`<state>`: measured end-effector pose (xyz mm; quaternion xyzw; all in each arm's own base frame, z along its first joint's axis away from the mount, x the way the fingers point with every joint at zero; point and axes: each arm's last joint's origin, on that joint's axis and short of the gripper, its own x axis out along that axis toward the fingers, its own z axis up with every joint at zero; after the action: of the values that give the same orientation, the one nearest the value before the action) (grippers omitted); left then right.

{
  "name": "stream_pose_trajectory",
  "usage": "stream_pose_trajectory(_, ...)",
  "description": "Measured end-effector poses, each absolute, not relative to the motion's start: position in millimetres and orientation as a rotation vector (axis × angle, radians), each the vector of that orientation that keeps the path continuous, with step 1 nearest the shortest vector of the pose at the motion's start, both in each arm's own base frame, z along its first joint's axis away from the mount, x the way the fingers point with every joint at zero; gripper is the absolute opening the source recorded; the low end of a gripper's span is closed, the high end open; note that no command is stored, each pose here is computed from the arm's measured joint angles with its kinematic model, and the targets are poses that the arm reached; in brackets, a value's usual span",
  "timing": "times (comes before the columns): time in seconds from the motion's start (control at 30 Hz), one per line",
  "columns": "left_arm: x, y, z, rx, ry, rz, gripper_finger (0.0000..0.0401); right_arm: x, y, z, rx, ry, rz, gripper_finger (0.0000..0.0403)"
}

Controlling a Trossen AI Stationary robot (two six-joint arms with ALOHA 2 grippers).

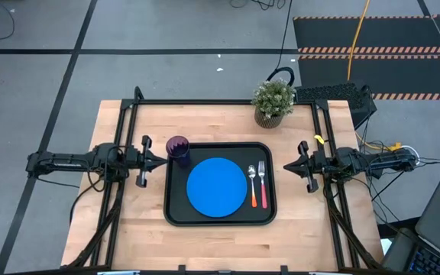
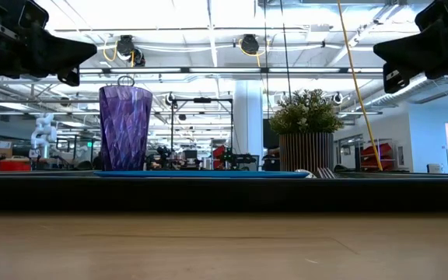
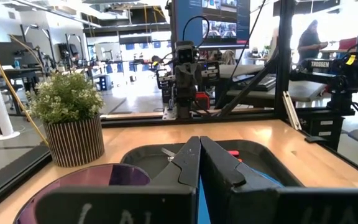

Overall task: Pick and place plate/cup/fork/spoon on tray
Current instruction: Return to Home Position

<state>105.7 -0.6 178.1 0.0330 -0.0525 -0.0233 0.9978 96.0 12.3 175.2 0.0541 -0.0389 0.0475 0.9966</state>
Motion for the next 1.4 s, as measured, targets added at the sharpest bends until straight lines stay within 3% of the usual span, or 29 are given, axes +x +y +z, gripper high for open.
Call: stream_pose_trajectory(1.4,106.1,-0.6,172.2,0.042,-0.043,-0.049,0.0019,96.0,12.3,175.3,0.153,-0.078,0.098,0.0000)
